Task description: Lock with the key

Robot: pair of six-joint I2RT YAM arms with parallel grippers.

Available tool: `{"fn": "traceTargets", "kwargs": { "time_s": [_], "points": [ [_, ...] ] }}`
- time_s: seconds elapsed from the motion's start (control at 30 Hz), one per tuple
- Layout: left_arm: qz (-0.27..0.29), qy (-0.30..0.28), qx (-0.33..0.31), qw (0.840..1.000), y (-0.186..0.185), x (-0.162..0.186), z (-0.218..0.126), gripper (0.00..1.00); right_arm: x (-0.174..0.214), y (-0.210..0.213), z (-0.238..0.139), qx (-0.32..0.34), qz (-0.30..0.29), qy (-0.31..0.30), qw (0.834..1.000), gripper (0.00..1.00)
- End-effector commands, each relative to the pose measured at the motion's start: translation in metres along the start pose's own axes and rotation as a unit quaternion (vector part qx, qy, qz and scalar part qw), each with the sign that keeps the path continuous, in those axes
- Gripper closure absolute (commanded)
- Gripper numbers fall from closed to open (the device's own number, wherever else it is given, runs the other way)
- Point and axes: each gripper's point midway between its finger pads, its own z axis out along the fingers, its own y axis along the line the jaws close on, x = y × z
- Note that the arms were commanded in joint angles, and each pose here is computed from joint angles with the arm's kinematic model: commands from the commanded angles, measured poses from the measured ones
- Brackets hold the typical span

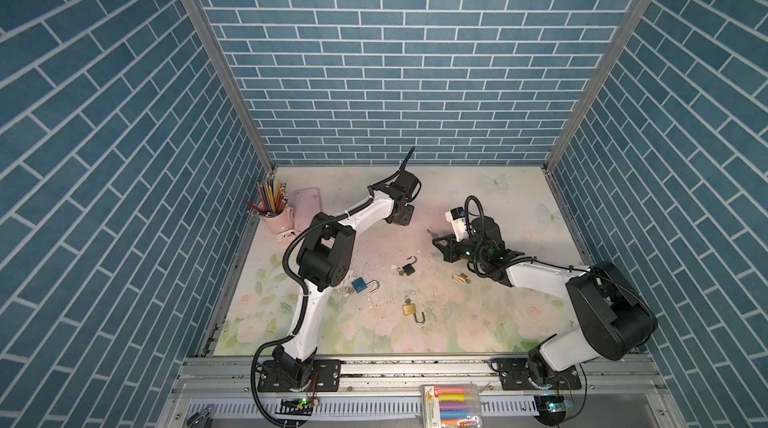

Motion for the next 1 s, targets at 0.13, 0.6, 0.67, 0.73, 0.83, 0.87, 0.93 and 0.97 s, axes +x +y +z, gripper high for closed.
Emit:
{"fn": "traceTargets", "kwargs": {
  "time_s": [0.13, 0.6, 0.67, 0.73, 0.83, 0.87, 0.93, 0.97],
  "points": [
    [0.016, 0.008, -0.001, 1.000, -0.003, -0.004, 0.008, 1.00, -0.002, -0.001, 0.003, -0.002, 0.006, -0.001, 1.000, 1.00],
    [0.029, 0.029, 0.002, 0.999, -0.006, 0.007, 0.027, 0.97, -0.001, -0.003, 0.005, -0.001, 0.010, 0.000, 1.000, 1.00],
    [0.029, 0.031, 0.001, 0.999, -0.006, 0.008, 0.029, 0.94, 0.000, -0.003, 0.006, -0.003, 0.010, 0.001, 1.000, 1.00],
    [0.028, 0.032, 0.004, 0.999, -0.005, 0.009, 0.031, 0.91, -0.001, -0.003, 0.007, -0.003, 0.010, 0.001, 1.000, 1.00],
    [0.028, 0.032, 0.012, 0.999, -0.007, 0.010, 0.033, 0.87, -0.001, -0.003, 0.007, -0.002, 0.011, 0.001, 1.000, 1.00],
    [0.029, 0.033, 0.013, 0.999, -0.007, 0.010, 0.033, 0.85, -0.001, -0.003, 0.007, -0.002, 0.011, 0.001, 1.000, 1.00],
    [0.031, 0.032, 0.016, 0.999, -0.008, 0.010, 0.033, 0.80, -0.001, -0.003, 0.007, -0.002, 0.011, 0.001, 1.000, 1.00],
    [0.031, 0.031, 0.017, 0.999, -0.009, 0.010, 0.033, 0.78, -0.001, -0.003, 0.007, -0.002, 0.011, 0.001, 1.000, 1.00]
  ]
}}
